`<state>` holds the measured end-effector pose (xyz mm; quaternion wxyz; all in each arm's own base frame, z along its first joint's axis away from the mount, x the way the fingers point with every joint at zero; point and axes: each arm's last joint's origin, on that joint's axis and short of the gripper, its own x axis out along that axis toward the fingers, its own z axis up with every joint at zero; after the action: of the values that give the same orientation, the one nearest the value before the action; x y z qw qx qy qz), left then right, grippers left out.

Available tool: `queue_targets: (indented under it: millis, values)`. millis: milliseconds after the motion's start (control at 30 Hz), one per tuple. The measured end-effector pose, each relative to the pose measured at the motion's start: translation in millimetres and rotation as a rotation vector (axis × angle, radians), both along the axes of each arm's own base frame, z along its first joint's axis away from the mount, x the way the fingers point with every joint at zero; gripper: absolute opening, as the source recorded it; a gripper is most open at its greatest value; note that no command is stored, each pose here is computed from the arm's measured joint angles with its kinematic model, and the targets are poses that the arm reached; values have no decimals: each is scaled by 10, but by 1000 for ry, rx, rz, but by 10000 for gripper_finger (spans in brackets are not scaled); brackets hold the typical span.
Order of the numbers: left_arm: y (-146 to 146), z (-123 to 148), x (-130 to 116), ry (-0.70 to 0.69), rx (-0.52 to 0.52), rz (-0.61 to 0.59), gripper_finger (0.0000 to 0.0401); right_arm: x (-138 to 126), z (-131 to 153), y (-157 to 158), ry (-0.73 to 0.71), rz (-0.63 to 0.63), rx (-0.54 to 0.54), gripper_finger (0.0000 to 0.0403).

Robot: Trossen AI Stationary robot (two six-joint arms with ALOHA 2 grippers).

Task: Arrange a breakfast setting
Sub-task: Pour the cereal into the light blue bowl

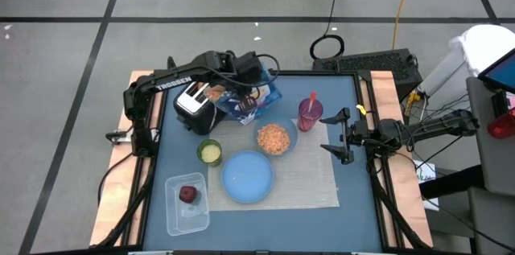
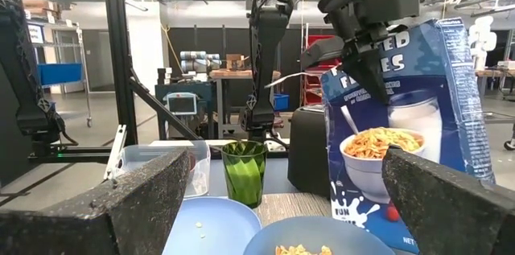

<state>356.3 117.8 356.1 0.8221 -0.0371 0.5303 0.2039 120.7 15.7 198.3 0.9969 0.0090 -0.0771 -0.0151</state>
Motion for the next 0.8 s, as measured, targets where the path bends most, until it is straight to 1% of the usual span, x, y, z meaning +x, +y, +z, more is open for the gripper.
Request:
queue_targets:
  millis: [200, 400, 567, 667, 800]
  values:
    - [-22, -49, 50, 2, -23, -20, 3, 0, 1, 0, -1, 0, 0, 396]
    - [-83, -107, 127, 14, -15, -67, 3, 0, -1, 0, 1, 0, 0, 396]
    - [-98, -120, 150, 12, -11, -78, 5, 0, -5, 0, 5, 0, -1, 396]
    - [-92, -114, 161, -3, -9, -73, 26, 0, -5, 0, 5, 0, -1, 396]
    - [-86, -111, 176, -18, -5, -72, 78, 0, -5, 0, 5, 0, -1, 396]
